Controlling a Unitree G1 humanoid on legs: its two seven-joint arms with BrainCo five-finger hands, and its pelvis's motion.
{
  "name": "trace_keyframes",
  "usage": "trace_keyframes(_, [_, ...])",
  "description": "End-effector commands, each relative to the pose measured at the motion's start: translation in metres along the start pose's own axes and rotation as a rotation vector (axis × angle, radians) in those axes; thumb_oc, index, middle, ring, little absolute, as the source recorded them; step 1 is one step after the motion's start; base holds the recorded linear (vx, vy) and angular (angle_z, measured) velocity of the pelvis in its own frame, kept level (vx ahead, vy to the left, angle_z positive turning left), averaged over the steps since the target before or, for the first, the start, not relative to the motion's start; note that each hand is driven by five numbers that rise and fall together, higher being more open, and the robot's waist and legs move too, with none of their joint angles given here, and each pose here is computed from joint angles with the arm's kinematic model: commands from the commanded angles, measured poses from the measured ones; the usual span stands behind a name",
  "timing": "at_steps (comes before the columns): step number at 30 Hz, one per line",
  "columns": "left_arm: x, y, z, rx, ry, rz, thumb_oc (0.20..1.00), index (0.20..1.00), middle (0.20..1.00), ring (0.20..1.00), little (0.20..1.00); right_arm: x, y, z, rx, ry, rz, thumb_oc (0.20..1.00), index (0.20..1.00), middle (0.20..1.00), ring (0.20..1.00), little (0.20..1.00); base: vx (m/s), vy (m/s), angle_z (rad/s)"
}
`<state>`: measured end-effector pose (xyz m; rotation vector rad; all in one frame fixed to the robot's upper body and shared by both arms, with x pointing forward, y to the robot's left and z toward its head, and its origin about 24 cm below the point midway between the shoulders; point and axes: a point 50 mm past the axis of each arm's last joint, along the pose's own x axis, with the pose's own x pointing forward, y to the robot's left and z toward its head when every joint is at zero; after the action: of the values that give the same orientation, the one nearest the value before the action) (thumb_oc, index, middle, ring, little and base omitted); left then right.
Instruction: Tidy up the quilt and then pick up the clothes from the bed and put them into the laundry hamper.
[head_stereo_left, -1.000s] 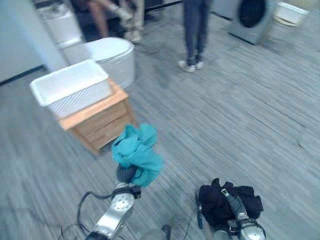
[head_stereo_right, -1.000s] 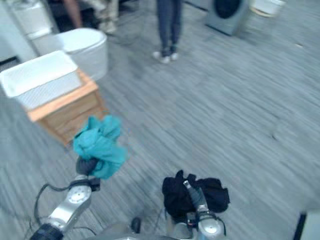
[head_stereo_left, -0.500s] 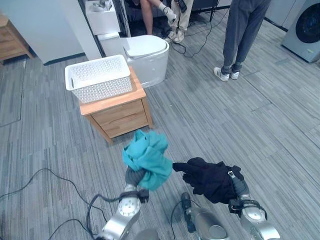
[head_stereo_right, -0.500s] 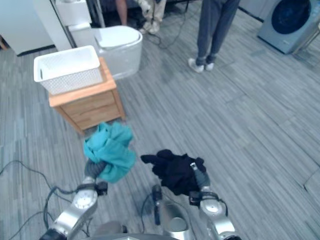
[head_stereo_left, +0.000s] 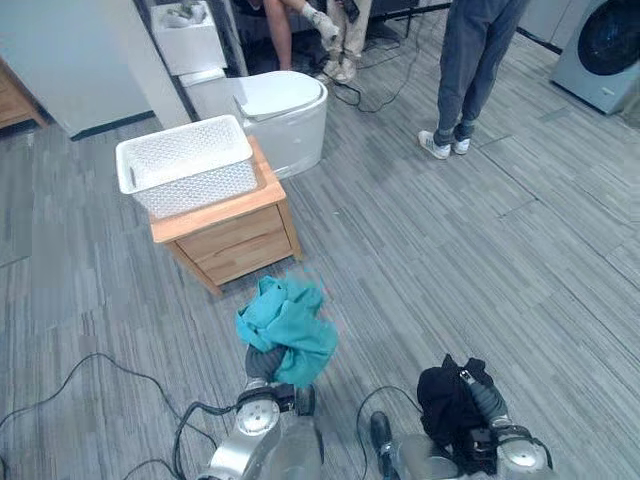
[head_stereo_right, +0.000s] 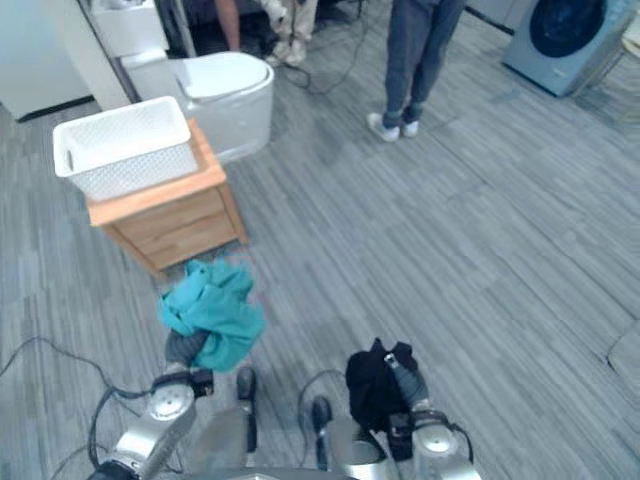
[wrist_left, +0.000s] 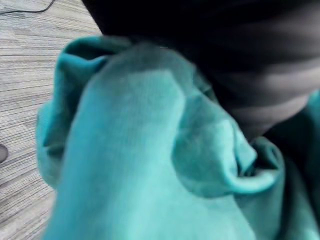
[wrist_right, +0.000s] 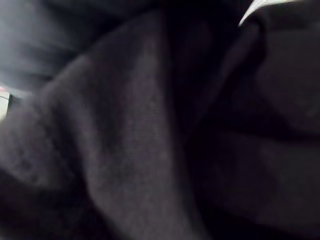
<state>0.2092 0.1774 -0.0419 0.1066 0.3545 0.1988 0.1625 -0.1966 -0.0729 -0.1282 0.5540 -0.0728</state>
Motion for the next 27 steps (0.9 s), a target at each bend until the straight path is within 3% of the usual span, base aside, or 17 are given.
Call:
trace_keyframes(1, [0.004,0.006,0.045,-0.004,-0.256,-0.027,0.200,0.200,0.200,0.200,0.200,0.003,0.011,0.038,0.054,-0.189,0.036,0.200,0.200,0.200,0.200,0.200,0.21,0.345,-0.10])
trace_keyframes(10, [0.016,0.016,0.049,0.017,-0.224,0.049,0.200,0.200,0.200,0.200,0.200,0.007,0.021,0.028,0.116,-0.119,0.039,0.200,0.200,0.200,0.200,0.200,0.21,0.341,-0.01])
trace_keyframes(15, [0.012,0.015,0.048,0.022,-0.251,0.028,0.200,0.200,0.200,0.200,0.200,0.006,0.014,0.031,0.130,-0.157,-0.003,0.200,0.200,0.200,0.200,0.200,0.29,-0.003,-0.16])
trace_keyframes(27, [0.005,-0.014,0.053,0.042,-0.265,-0.023,0.200,0.200,0.200,0.200,0.200,0.016,0.017,0.053,0.144,-0.198,-0.014,0.200,0.200,0.200,0.200,0.200,0.31,-0.071,0.46])
